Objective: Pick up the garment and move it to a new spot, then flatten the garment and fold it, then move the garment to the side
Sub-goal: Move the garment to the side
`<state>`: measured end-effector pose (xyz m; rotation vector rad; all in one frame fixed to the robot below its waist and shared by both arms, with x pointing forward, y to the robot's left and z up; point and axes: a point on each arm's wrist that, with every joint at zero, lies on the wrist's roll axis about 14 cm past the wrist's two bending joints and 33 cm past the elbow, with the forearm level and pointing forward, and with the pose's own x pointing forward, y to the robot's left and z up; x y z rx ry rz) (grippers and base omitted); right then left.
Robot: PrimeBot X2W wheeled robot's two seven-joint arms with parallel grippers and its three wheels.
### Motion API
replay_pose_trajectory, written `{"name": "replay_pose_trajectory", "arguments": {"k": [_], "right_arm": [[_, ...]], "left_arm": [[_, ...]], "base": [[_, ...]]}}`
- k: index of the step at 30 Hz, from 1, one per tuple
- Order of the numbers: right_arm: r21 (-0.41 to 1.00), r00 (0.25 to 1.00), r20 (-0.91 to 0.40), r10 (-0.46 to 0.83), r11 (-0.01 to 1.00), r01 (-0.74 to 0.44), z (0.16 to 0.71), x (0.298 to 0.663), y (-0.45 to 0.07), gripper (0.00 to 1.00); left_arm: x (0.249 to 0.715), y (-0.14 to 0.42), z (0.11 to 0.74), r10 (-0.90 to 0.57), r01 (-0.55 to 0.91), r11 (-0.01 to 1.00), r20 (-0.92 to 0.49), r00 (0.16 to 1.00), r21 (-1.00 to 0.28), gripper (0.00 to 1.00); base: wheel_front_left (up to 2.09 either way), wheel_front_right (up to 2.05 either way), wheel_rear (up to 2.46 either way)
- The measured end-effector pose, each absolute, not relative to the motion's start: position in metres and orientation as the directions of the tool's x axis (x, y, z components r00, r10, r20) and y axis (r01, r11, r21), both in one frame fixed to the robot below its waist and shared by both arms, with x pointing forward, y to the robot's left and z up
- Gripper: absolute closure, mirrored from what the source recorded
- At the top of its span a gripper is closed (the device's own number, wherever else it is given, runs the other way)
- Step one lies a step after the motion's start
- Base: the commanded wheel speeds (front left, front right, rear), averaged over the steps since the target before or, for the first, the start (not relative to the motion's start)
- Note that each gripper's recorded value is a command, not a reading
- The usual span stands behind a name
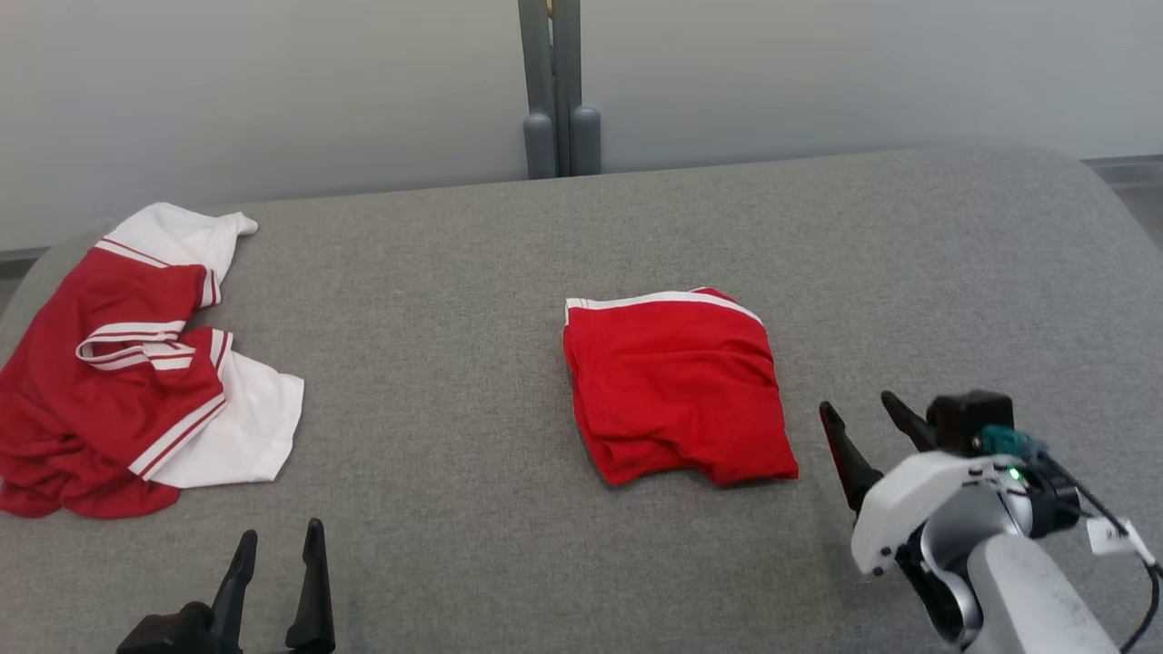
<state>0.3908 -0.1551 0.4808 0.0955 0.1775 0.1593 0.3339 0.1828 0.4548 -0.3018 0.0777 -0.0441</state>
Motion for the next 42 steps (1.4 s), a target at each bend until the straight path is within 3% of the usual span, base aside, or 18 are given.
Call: {"name": "replay_pose_trajectory", "arguments": {"k": [4, 9, 24, 37, 38, 39, 40, 41, 42], "right_arm": [[0.075, 0.92, -0.329, 0.214, 0.977, -0.2, 0.475, 0.413, -0.151, 0.0], [0.158, 0.819, -0.507, 0.269, 0.963, -0.219, 0.456, 0.426, -0.136, 0.0], [0.27, 0.698, -0.64, 0.321, 0.945, -0.186, 0.411, 0.463, -0.104, 0.0], [0.325, 0.681, -0.659, 0.32, 0.937, -0.126, 0.393, 0.476, -0.101, 0.0], [0.332, 0.68, -0.659, 0.322, 0.935, -0.121, 0.393, 0.476, -0.101, 0.13], [0.336, 0.681, -0.657, 0.323, 0.934, -0.118, 0.393, 0.477, -0.101, 0.52], [0.34, 0.68, -0.657, 0.325, 0.933, -0.117, 0.392, 0.477, -0.1, 0.77], [0.347, 0.685, -0.651, 0.326, 0.931, -0.114, 0.392, 0.478, -0.1, 0.77], [0.353, 0.69, -0.644, 0.33, 0.929, -0.114, 0.393, 0.478, -0.098, 1.0]], "left_arm": [[0.34, 0.176, 0.45, -0.08, 0.05, 0.952, -0.087, 0.993, -0.303, 0.0], [0.35, 0.176, 0.445, -0.083, 0.048, 0.95, -0.101, 0.991, -0.308, 0.0], [0.357, 0.192, 0.428, -0.045, -0.007, 0.951, -0.158, 0.986, -0.309, 0.0], [0.363, 0.198, 0.426, -0.03, -0.022, 0.952, -0.165, 0.986, -0.305, 0.0], [0.364, 0.198, 0.426, -0.031, -0.02, 0.952, -0.164, 0.986, -0.305, 0.0], [0.365, 0.197, 0.426, -0.033, -0.019, 0.952, -0.164, 0.986, -0.305, 0.0], [0.365, 0.197, 0.426, -0.034, -0.018, 0.952, -0.164, 0.986, -0.306, 0.0], [0.365, 0.196, 0.425, -0.035, -0.017, 0.952, -0.164, 0.986, -0.306, 0.0], [0.365, 0.196, 0.425, -0.036, -0.017, 0.952, -0.166, 0.985, -0.307, 0.0]], "base": [[0.0, 0.0, 0.0], [0.0, 0.0, 0.0], [0.0, 0.0, 0.0], [0.0, 0.0, 0.0], [0.0, 0.0, 0.0], [0.0, 0.0, 0.0], [0.0, 0.0, 0.0], [0.0, 0.0, 0.0], [0.0, 0.0, 0.0]]}}
